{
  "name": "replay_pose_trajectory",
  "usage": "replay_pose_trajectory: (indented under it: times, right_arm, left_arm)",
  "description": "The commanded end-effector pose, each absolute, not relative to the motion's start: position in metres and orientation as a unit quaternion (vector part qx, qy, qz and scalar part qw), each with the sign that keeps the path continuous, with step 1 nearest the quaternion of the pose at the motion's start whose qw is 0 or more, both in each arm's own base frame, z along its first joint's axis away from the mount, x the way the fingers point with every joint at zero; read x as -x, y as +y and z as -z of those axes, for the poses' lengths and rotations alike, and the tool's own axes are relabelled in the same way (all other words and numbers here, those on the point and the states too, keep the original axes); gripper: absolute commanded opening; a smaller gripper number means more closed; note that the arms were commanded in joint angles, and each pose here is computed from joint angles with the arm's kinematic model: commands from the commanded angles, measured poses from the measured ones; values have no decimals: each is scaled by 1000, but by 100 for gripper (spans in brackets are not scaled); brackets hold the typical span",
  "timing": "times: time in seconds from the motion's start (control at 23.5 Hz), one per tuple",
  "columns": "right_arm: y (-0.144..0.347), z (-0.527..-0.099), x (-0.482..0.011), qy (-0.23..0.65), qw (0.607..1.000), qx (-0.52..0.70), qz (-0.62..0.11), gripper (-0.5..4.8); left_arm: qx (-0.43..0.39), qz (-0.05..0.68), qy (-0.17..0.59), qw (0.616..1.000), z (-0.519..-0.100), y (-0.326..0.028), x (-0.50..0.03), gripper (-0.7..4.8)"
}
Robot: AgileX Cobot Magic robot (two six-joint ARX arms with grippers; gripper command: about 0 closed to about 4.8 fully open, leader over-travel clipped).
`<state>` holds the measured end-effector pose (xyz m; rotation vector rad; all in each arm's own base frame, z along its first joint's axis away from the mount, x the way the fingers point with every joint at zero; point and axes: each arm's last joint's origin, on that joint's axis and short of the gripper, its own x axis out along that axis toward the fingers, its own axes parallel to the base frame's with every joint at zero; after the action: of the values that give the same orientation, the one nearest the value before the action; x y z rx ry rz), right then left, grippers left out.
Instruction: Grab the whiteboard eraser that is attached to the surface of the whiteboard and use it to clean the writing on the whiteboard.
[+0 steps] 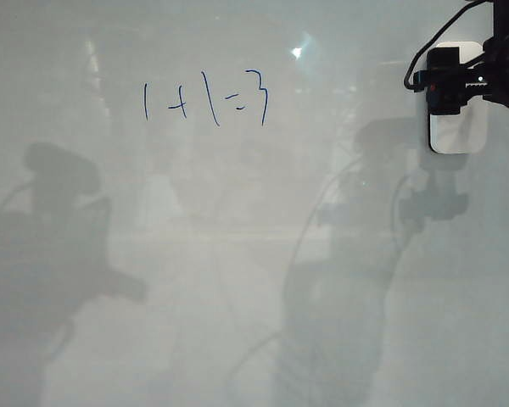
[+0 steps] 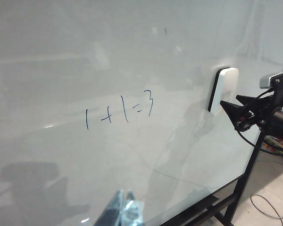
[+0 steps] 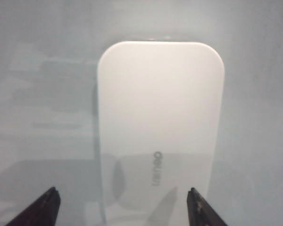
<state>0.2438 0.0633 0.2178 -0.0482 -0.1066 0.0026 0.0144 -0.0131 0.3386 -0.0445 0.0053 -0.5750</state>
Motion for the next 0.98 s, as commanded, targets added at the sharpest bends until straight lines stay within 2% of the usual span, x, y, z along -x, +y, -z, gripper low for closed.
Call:
replay_pose_trajectory:
  times: [0.04,0.6,0.68,0.89,0.98]
  right_arm:
    - [63,-222,-247,-69,997,20,18,370]
    - [67,-232,-263,-71,994,73,37,370]
    - [67,-232,-263,-69,994,82,38,393]
    - [67,-230,-264,-59,994,85,47,398]
    - [66,-229,-266,-56,993,85,54,424]
  left_arm:
    - [23,284,-1,958,-340,-13,-14,-5]
    - [23,283,-2,959,-340,-13,-14,-5]
    - [23,283,-2,959,-340,-13,-14,-5]
    - [23,283,-2,959,-340,-13,-14,-5]
    - [24,283,-2,959,-340,-13,-14,-5]
